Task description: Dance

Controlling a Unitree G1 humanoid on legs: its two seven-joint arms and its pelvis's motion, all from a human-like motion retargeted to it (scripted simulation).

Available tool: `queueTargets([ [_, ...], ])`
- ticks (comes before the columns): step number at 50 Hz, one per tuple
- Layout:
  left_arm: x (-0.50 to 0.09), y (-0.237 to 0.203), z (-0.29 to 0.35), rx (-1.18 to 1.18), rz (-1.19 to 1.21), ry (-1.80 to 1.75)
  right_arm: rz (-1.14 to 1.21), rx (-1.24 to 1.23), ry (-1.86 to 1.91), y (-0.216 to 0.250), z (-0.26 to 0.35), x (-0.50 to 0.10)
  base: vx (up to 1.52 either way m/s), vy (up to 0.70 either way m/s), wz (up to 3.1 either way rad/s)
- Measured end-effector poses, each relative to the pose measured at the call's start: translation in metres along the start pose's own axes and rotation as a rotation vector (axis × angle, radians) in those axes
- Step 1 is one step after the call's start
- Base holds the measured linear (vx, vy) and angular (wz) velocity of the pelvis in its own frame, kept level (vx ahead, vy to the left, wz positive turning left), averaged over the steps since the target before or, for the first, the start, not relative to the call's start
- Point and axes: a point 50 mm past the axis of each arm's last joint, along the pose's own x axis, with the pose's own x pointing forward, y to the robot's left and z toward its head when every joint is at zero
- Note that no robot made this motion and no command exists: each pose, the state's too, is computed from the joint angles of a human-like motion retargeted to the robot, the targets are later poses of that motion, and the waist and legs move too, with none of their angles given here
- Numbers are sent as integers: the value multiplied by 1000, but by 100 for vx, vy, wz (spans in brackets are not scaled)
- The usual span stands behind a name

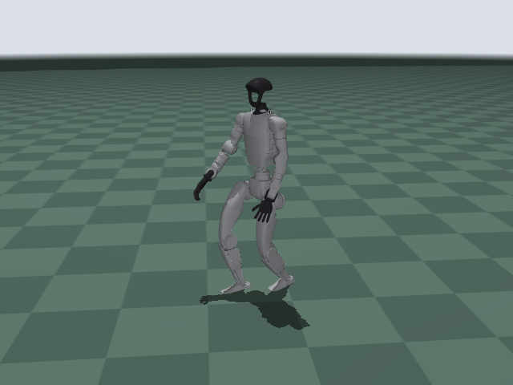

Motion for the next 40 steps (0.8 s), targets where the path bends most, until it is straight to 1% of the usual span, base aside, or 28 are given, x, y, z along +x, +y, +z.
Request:
queueTargets([
  [5, -5, -15, -18, -14, -66, 57, -20, 33, -53, -3, 10, 1, 30, -14, -7],
  [10, -4, -7, -16, 7, -38, 54, -22, 79, -97, 3, 15, 0, 21, -13, -10],
  [15, 1, 27, 7, 14, 107, -4, -8, 122, -73, 16, 7, -4, 13, -11, -4],
  [22, 0, 85, 62, -18, 360, -170, 34, 149, 113, 42, -37, -17, 8, -6, 5],
  [27, -9, 111, 99, -48, 484, -311, 41, 165, 209, 51, -60, -27, 7, -3, -15],
  [33, -14, 115, 116, -79, 517, -401, 23, 181, 192, 49, -58, -27, 4, 1, -30],
  [40, -9, 98, 104, -68, 458, -377, -17, 181, -24, 32, -9, -12, -1, 2, -13],
])
